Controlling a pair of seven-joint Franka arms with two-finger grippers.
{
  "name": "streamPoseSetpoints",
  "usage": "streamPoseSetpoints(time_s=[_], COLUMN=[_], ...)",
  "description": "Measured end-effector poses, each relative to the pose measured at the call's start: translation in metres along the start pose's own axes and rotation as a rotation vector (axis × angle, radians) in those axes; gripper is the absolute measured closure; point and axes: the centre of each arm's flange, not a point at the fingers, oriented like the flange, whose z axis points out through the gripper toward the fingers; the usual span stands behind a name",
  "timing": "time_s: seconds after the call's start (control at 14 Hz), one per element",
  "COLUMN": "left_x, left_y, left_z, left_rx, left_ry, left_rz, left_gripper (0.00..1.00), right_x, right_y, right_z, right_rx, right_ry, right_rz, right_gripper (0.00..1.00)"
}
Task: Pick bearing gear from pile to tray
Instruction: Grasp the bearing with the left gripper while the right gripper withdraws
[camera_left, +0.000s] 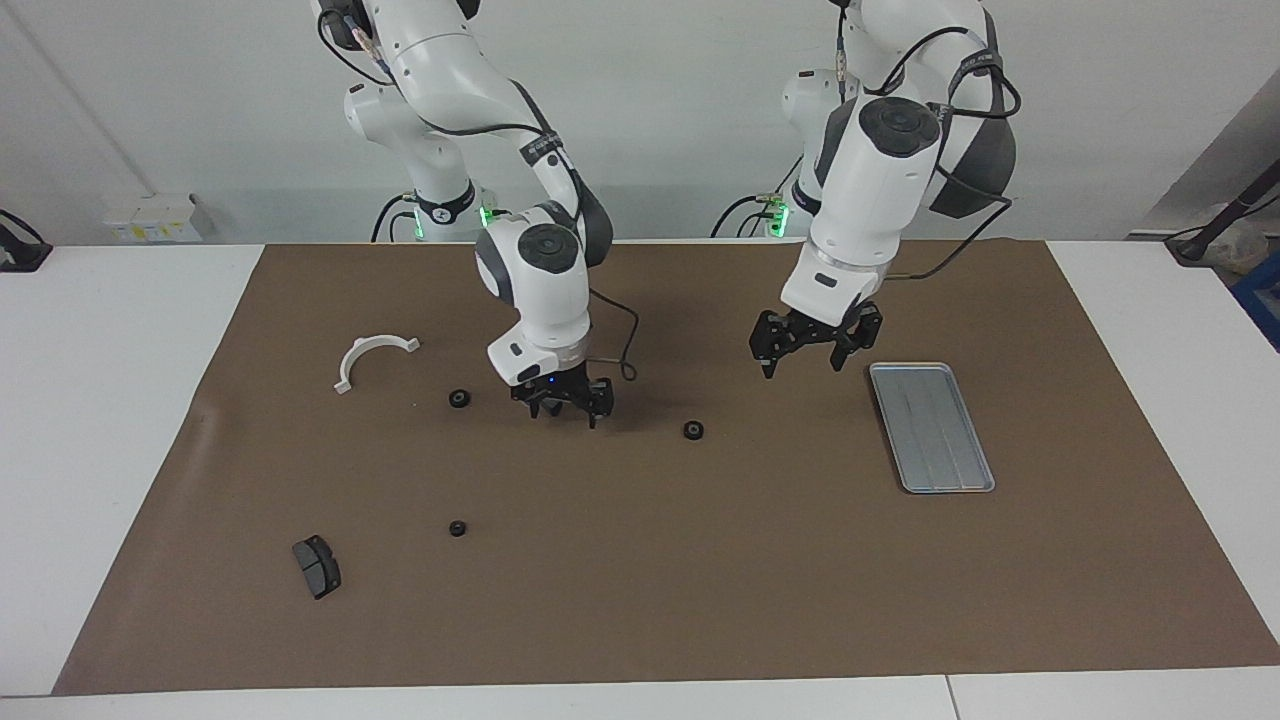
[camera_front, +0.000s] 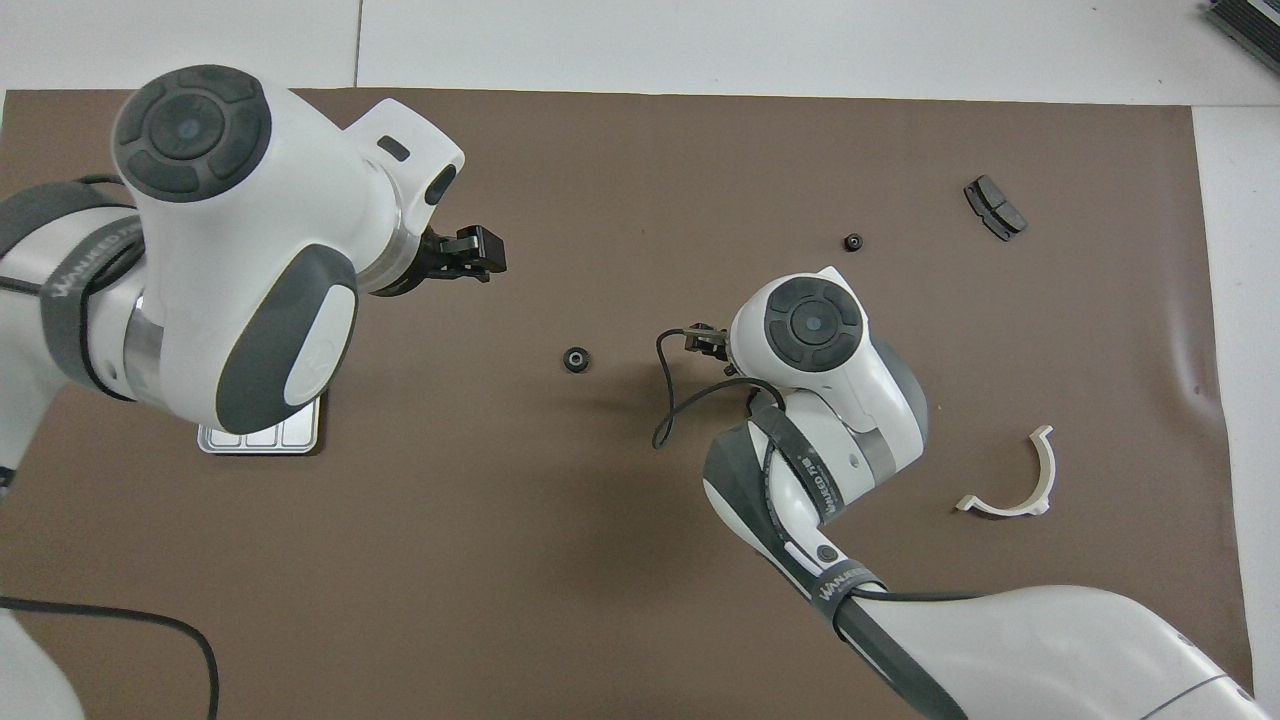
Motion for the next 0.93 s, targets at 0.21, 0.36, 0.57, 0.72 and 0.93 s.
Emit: streamPoseSetpoints(time_s=[0.21, 0.36, 0.57, 0.72, 0.93], left_x=[-0.006, -0.009, -0.016, -0.015, -0.008], left_y=[0.035, 0.052, 0.077, 0.084, 0.082], left_z=[0.038, 0.062, 0.087, 0.099, 0.138], left_rx=[-0.007, -0.014, -0.023, -0.033, -0.036], left_ry=[-0.014, -0.018, -0.011, 0.009, 0.017], left_rz=[-0.015, -0.015, 0.001, 0.006, 0.0], left_gripper=[0.0, 0.0, 0.0, 0.0, 0.0], right_x=[-0.003, 0.0, 0.002, 0.003, 0.003], right_y=[0.036, 0.061, 0.095, 0.115, 0.144], right_z=[0.005, 0.009, 0.016, 0.022, 0.035], right_rx=[-0.019, -0.022, -0.02, -0.024, -0.015], right_ry=[-0.026, -0.046, -0.075, -0.088, -0.077], right_rz=[-0.055, -0.084, -0.123, -0.145, -0.169], right_gripper=[0.0, 0.0, 0.0, 0.0, 0.0])
